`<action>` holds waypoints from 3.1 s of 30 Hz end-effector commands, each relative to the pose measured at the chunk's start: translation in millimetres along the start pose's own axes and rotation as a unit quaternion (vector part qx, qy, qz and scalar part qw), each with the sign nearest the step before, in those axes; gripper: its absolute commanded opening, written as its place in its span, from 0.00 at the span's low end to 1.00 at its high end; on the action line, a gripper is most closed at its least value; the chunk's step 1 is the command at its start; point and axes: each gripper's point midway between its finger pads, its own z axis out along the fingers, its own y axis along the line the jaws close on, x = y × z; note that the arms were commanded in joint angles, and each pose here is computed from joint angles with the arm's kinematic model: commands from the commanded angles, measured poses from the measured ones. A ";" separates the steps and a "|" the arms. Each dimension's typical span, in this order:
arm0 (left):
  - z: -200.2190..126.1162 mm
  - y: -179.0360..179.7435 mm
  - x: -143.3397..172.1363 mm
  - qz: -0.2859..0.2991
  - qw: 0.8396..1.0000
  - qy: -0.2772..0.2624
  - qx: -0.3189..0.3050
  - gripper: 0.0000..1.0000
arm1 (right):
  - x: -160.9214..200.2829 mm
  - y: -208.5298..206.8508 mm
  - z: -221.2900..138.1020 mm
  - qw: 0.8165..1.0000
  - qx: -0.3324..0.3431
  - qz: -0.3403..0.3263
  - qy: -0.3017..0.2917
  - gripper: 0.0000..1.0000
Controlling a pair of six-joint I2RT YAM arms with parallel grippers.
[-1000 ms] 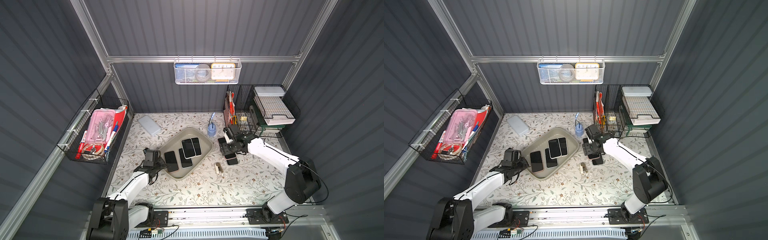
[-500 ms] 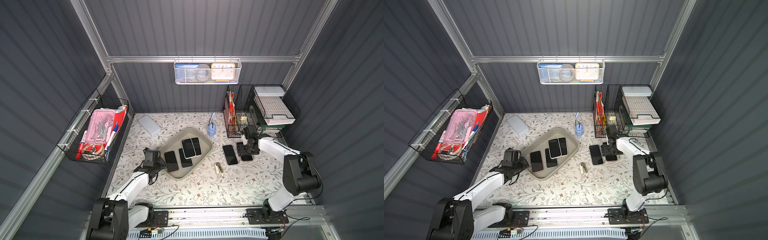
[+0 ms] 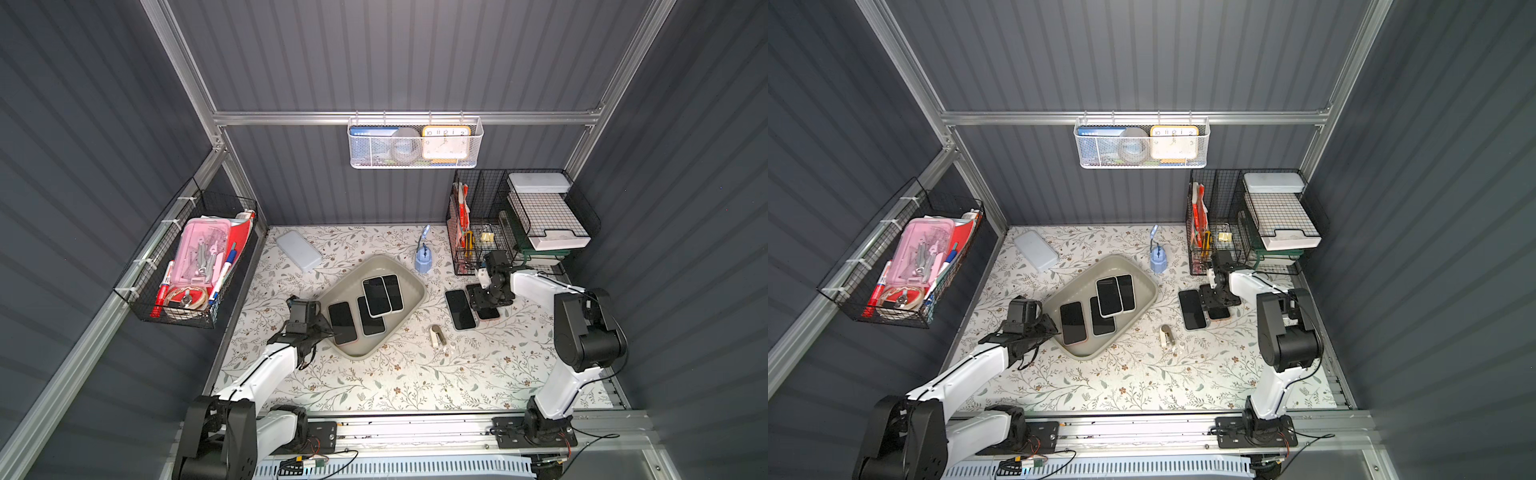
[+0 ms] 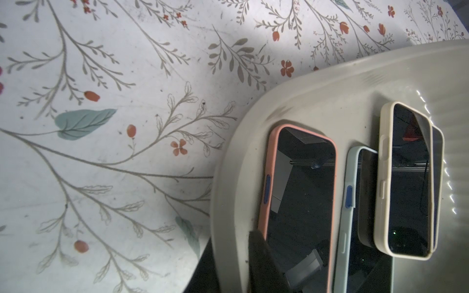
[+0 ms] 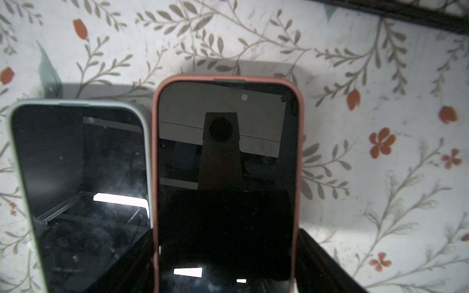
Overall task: Take the phone out of the storage box
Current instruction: Place the phone at the center of the board, then pick up the phone from the storage box.
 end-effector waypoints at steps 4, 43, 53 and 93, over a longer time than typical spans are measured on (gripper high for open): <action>0.5 -11.9 12.5 0.034 0.999 0.026 0.032 0.21 | -0.8 -4.2 6.8 1.000 0.008 0.000 0.010 0.70; -0.2 -8.4 12.0 0.027 0.999 0.022 0.023 0.20 | -45.7 257.9 -116.0 0.979 -0.045 -0.118 -0.162 0.97; -4.2 -5.7 11.1 0.021 0.999 0.013 0.020 0.17 | -58.4 307.3 -50.4 0.993 -0.021 -0.055 -0.098 0.99; -5.9 -1.5 10.2 0.015 1.000 0.009 0.010 0.39 | -45.8 325.4 18.2 0.998 0.000 -0.009 -0.054 0.85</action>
